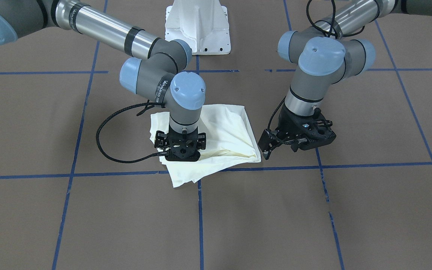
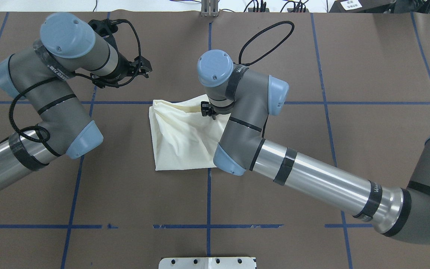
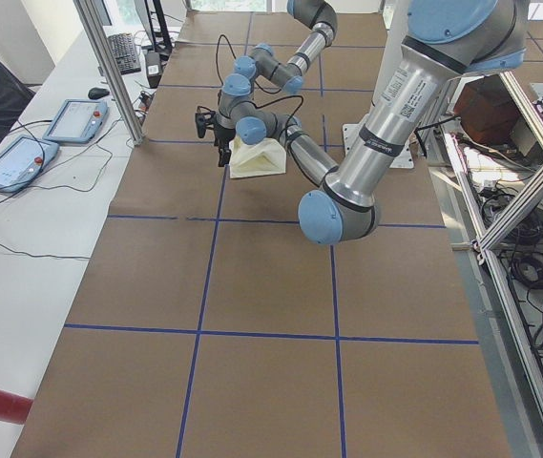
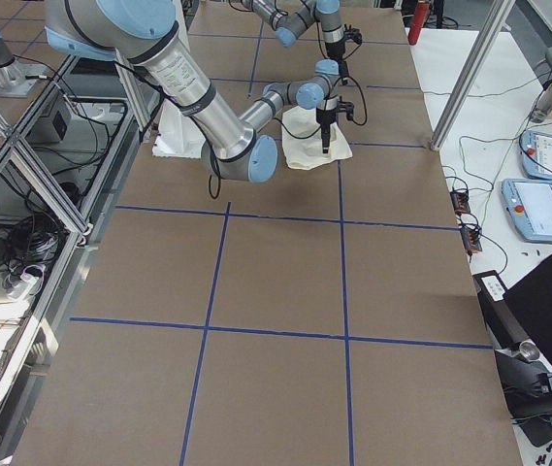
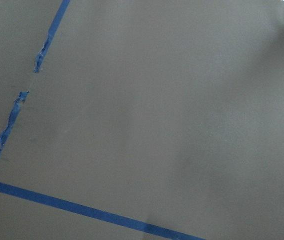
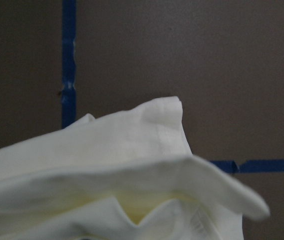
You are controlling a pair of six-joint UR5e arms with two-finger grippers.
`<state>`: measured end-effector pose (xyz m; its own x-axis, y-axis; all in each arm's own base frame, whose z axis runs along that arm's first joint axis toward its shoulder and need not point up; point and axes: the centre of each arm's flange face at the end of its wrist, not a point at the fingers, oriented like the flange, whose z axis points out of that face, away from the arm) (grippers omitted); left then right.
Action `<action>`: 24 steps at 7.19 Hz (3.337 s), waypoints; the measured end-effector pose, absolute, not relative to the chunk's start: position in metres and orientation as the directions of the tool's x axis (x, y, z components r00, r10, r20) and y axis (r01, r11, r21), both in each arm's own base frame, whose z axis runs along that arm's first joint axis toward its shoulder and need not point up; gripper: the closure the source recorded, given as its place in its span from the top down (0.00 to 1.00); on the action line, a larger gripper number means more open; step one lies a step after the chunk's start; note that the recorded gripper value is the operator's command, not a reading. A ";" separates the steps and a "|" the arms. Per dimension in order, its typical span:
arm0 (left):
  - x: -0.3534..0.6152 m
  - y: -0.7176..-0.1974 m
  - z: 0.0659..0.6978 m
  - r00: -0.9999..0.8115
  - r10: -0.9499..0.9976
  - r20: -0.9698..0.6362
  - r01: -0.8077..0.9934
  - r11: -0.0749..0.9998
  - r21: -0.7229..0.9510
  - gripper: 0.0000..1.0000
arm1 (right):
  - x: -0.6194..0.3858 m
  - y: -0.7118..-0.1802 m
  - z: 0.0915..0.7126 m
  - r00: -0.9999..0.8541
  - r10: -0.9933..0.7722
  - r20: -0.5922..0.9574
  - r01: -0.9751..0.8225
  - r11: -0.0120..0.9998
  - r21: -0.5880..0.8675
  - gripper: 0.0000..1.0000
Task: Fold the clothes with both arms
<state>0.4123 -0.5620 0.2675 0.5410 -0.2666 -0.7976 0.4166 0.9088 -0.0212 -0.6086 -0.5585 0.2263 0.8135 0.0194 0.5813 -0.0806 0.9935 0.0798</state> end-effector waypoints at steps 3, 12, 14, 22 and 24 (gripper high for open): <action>0.413 -0.554 0.262 0.530 -0.262 -0.807 0.414 0.910 -0.024 0.99 | -0.588 -0.611 0.234 0.804 0.014 0.595 -0.102 0.988 0.114 1.00; 0.501 -0.457 0.295 0.248 -0.114 -0.962 0.275 0.961 -0.043 1.00 | -0.438 -0.658 0.229 0.659 0.054 0.750 -0.110 0.994 0.025 1.00; 0.509 -0.451 0.294 0.248 -0.109 -0.963 0.258 0.965 -0.043 1.00 | -0.434 -0.660 0.229 0.659 0.057 0.750 -0.114 0.993 0.025 1.00; 0.554 -0.360 0.284 0.234 -0.067 -0.970 0.067 0.996 -0.053 1.00 | -0.417 -0.668 0.237 0.667 0.057 0.743 -0.124 0.992 0.035 1.00; 0.562 -0.334 0.288 0.239 -0.055 -0.969 0.018 0.998 -0.053 0.99 | -0.414 -0.671 0.238 0.668 0.056 0.742 -0.125 0.991 0.038 1.00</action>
<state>0.5620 -0.3337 0.2877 0.2390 -0.0554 -0.9695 0.0176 0.9985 -0.0527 -0.4140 -0.6708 0.2382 0.6684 0.0560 0.7417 -0.1252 0.9914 0.0380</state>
